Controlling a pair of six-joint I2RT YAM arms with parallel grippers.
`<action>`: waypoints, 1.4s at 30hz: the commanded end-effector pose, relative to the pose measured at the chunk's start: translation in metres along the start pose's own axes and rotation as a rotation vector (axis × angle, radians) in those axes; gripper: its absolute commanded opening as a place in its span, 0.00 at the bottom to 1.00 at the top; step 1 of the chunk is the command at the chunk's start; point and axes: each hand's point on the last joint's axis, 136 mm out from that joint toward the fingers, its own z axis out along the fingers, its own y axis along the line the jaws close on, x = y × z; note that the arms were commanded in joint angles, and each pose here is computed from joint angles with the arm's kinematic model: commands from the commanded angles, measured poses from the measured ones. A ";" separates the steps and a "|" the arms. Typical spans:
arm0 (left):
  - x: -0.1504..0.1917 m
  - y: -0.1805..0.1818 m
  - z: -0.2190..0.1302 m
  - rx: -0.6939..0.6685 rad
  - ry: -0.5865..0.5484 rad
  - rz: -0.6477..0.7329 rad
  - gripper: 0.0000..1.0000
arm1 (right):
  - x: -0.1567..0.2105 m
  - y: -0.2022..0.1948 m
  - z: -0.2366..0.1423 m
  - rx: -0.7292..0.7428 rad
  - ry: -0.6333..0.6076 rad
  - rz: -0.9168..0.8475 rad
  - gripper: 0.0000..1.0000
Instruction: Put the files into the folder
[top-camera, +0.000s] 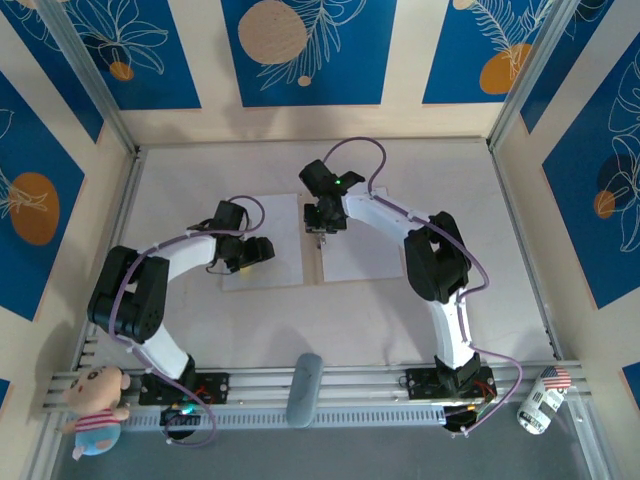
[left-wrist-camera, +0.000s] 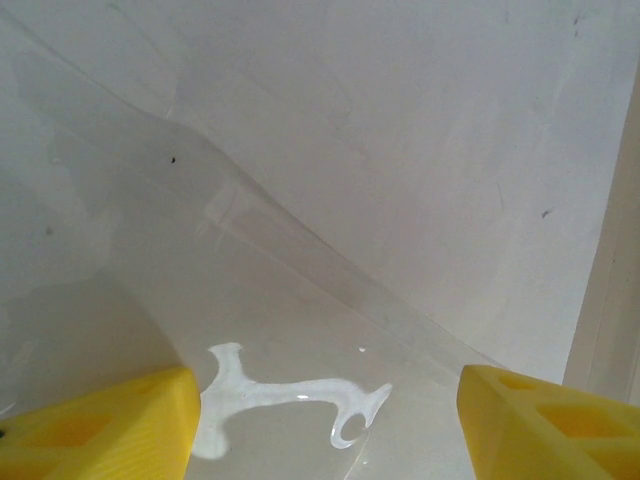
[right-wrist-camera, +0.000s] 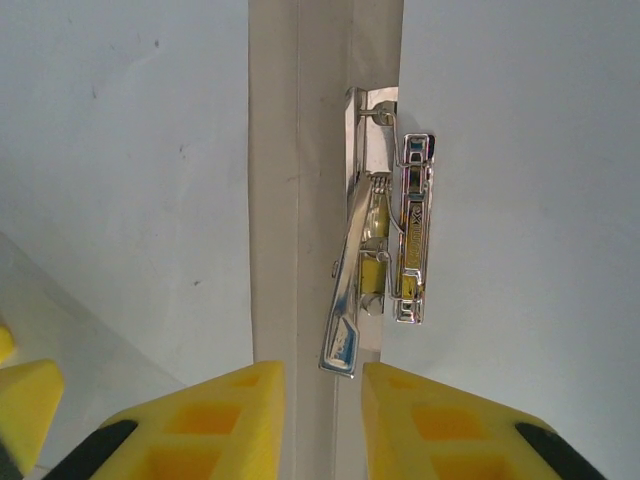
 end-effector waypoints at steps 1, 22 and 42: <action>0.001 0.005 0.001 -0.018 0.024 0.011 0.69 | 0.002 0.003 0.001 0.005 0.022 0.004 0.28; 0.005 0.007 0.008 -0.020 0.044 0.003 0.69 | 0.003 0.004 0.004 0.006 0.042 -0.001 0.22; 0.003 0.004 0.006 -0.018 0.047 0.013 0.69 | 0.003 0.001 0.007 0.021 0.056 -0.003 0.18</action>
